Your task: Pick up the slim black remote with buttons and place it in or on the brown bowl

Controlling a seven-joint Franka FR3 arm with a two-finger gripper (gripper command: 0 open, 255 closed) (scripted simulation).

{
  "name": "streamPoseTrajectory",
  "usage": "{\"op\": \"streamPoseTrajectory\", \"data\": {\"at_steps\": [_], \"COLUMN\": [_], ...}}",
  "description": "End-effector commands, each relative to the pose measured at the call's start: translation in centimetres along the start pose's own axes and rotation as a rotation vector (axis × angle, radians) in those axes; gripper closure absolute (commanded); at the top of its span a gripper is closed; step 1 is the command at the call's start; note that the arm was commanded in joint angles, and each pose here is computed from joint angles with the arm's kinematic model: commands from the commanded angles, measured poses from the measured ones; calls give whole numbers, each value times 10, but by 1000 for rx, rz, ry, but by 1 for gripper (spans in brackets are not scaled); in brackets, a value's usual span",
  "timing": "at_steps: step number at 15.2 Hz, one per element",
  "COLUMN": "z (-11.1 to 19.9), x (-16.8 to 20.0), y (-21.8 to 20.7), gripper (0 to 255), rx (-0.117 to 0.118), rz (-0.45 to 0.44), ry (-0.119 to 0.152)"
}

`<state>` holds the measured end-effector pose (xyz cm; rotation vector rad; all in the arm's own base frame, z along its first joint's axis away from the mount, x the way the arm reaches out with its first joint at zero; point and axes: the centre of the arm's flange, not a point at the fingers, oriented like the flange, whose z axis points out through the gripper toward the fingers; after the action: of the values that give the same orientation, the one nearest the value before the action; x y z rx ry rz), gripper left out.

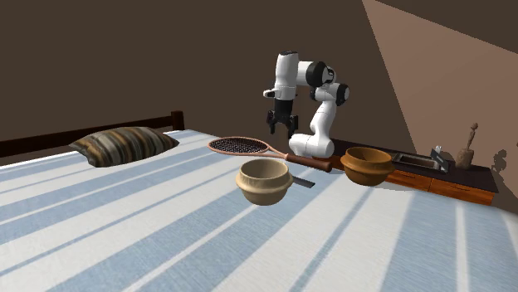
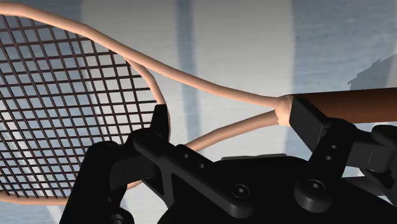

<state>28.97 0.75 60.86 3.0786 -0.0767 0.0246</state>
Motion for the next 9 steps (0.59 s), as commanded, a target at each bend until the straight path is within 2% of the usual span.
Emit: {"op": "streamPoseTrajectory", "data": {"at_steps": [1, 9], "z": [0, 17], "x": [0, 42], "y": [0, -80], "gripper": [0, 0], "rx": [0, 93], "rz": [0, 604], "ry": [0, -86]}}
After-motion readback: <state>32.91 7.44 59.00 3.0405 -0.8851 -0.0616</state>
